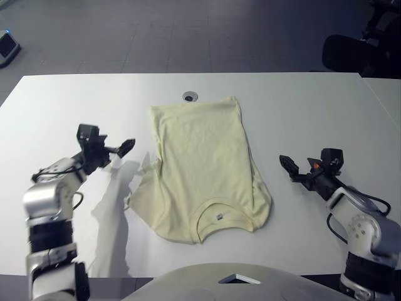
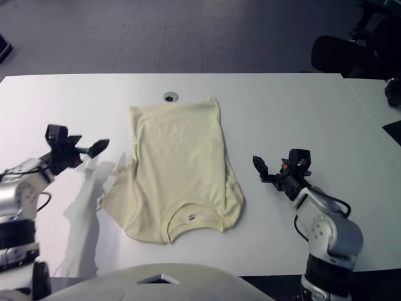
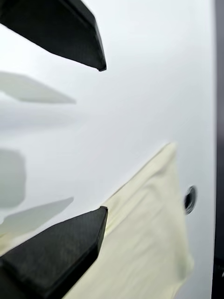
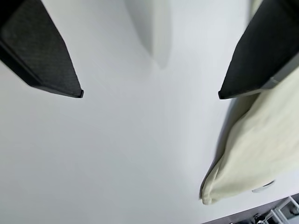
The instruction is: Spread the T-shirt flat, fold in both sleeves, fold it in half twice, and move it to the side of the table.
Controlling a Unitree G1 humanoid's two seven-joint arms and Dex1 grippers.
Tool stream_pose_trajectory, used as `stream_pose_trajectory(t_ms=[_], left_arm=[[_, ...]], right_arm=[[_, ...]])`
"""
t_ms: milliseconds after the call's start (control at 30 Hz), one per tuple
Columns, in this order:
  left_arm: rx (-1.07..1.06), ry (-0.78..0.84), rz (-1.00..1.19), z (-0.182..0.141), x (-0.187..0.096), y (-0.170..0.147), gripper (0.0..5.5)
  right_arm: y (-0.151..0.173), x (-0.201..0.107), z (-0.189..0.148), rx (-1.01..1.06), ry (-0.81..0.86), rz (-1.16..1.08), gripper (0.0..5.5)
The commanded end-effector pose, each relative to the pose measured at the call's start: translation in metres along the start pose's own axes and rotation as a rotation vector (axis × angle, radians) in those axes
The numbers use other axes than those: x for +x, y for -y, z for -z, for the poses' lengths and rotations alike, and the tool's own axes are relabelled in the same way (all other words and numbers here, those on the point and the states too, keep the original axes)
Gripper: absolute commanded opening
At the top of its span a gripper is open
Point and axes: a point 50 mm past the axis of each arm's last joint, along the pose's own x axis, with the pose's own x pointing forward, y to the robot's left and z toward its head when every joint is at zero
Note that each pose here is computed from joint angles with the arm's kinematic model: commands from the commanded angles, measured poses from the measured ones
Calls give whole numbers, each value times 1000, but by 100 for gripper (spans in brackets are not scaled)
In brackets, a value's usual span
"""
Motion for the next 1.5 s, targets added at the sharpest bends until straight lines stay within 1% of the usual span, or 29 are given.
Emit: stream_pose_trajectory(t_ms=[33,167,233,500,700,900,1033,1400,1467,1500], left_arm=[[-56,-295,242,-3,-69,21,539],[-126,-421,312,12,-87,21,539],[-132,-459,342,18,-90,24,539],[-153,-458,362,40,-77,37,539],[-171,-440,319,51,-68,40,442],[-180,-429,275,55,-62,35,336],[-189,-429,269,59,-59,37,274],[-204,-427,220,66,-56,34,69],[-207,-426,214,66,-56,34,43],[-207,-426,210,67,-55,34,17]], right_arm=[[-24,-46,2,51,11,37,539],[-26,-52,2,77,1,65,539],[-26,-53,1,84,-1,72,539],[-27,-45,-10,73,6,53,539],[-28,-39,-16,60,0,36,540],[-29,-36,-18,55,2,31,540],[-29,-33,-20,48,5,24,540],[-30,-30,-24,26,1,8,540],[-30,-29,-24,23,-1,5,540],[-31,-29,-24,22,-2,4,540]])
